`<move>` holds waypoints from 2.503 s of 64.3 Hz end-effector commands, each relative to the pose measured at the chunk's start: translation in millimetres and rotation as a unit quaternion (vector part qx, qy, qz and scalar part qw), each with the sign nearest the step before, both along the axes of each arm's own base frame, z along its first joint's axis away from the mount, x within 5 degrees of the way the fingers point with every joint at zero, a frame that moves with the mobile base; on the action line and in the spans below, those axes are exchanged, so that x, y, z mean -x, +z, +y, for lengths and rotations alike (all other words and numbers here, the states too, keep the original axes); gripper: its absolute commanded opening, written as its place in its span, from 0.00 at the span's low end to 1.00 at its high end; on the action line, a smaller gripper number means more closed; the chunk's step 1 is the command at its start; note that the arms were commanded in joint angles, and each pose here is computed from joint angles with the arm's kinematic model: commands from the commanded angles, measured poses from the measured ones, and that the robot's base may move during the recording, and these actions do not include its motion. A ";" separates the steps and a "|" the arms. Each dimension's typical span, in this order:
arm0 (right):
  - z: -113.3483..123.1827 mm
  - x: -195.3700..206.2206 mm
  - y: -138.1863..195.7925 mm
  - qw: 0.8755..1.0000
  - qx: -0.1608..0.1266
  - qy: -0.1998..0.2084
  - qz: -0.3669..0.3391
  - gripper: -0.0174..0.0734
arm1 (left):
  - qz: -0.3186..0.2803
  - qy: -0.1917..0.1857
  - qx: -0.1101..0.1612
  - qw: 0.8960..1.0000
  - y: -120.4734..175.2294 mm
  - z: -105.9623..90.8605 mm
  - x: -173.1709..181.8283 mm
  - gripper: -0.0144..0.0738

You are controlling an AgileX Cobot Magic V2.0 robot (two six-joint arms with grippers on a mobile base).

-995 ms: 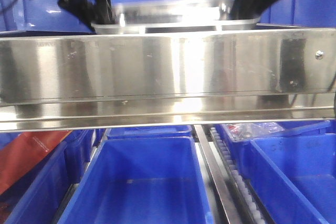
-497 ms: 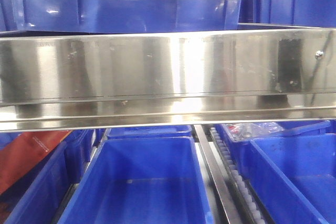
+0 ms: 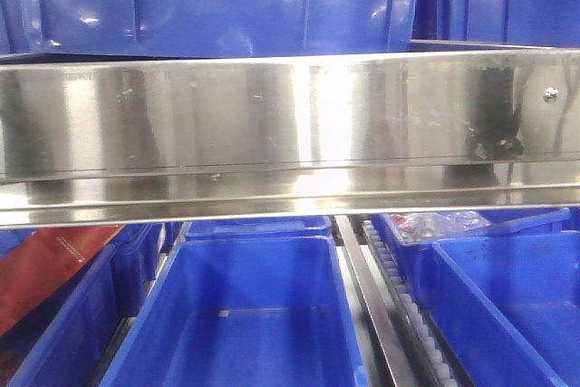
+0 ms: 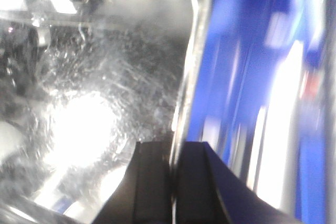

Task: Stack silver trays without gaps
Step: 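Hold the tray in both grippers while the base turns away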

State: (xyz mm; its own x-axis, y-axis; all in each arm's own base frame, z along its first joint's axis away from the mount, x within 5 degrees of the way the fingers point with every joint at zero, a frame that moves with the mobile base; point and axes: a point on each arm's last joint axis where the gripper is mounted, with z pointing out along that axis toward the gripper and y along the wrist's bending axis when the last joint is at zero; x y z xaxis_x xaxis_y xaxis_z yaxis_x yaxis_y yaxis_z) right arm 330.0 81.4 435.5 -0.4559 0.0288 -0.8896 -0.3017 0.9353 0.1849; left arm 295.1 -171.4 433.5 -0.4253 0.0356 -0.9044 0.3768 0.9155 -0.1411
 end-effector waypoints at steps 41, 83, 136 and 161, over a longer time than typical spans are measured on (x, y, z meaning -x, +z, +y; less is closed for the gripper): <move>-3.2 -0.4 17.7 0.997 -0.002 -0.018 -0.079 0.11 | -0.077 -0.014 0.033 0.996 21.1 -1.3 2.6 0.14; -3.2 -0.4 17.7 0.997 -0.002 -0.018 -0.079 0.11 | -0.077 -0.014 0.033 0.996 21.1 -1.3 2.6 0.14; -3.2 -0.4 17.7 0.997 -0.002 -0.018 -0.079 0.11 | -0.077 -0.014 0.033 0.996 21.1 -1.3 2.6 0.14; -3.2 -0.4 17.7 0.997 -0.002 -0.018 -0.079 0.11 | -0.077 -0.014 0.033 0.996 21.1 -1.3 2.6 0.14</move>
